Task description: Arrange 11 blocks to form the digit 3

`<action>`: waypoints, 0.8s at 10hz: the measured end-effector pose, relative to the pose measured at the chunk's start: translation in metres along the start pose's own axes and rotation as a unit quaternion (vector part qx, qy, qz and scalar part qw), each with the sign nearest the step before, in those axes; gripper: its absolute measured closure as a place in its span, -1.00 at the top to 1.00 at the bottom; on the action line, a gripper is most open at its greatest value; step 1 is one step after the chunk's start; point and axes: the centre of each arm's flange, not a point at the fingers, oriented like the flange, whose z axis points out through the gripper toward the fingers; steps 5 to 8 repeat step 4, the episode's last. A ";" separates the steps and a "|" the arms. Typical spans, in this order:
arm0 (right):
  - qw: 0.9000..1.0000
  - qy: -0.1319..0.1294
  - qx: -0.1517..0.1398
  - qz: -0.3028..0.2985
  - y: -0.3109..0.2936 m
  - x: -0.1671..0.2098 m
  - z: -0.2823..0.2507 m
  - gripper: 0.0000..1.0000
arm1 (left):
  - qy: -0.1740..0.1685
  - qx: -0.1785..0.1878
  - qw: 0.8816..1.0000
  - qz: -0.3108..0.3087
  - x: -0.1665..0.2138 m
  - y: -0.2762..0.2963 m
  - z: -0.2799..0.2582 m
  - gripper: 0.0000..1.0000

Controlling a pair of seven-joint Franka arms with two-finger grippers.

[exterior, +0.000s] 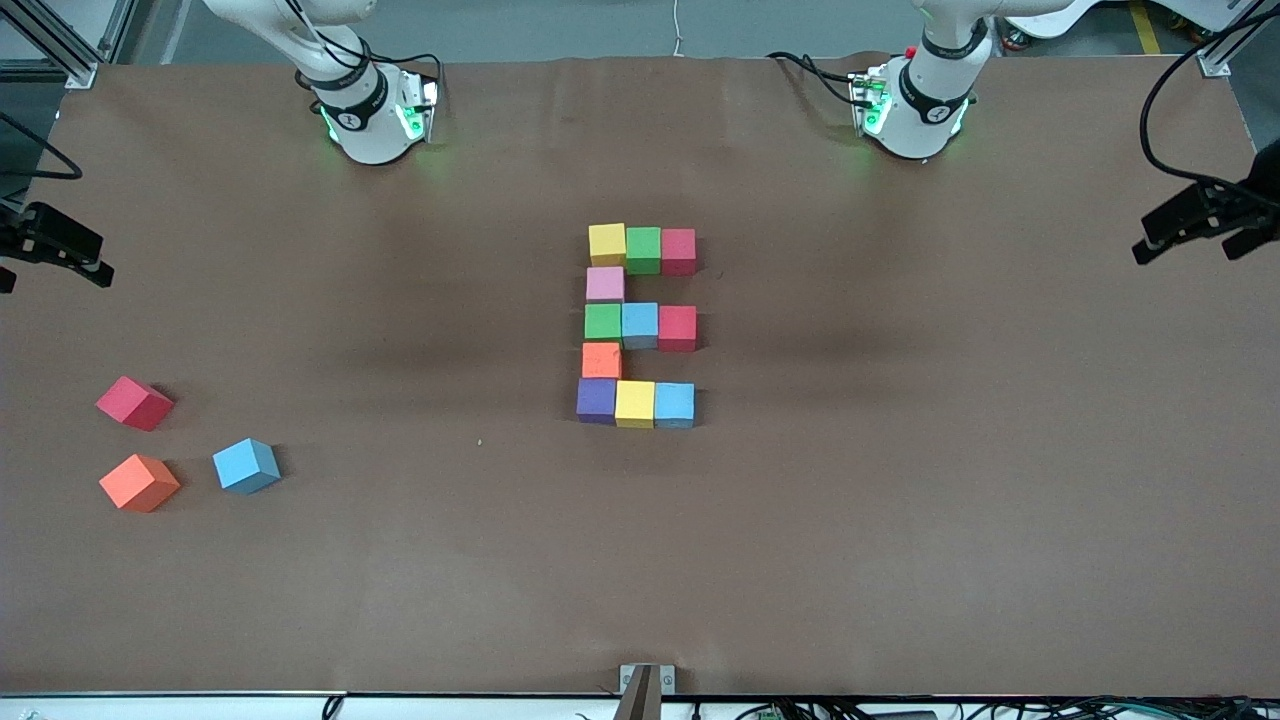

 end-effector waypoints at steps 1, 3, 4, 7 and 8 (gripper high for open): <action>1.000 -0.001 0.000 0.000 0.000 0.000 0.000 1.00 | -0.010 0.002 1.000 0.010 -0.003 0.000 0.000 1.00; 1.000 -0.004 0.000 0.000 0.000 0.000 0.001 1.00 | -0.002 0.003 1.000 0.012 -0.002 -0.001 -0.001 1.00; 1.000 -0.005 0.001 -0.002 -0.002 0.000 0.002 1.00 | 0.009 0.004 1.000 0.014 0.000 0.001 -0.003 1.00; 1.000 -0.005 0.001 -0.002 -0.002 0.000 0.002 1.00 | 0.009 0.004 1.000 0.014 0.000 0.001 -0.003 1.00; 1.000 -0.005 0.001 -0.002 -0.002 0.000 0.002 1.00 | 0.009 0.004 1.000 0.014 0.000 0.001 -0.003 1.00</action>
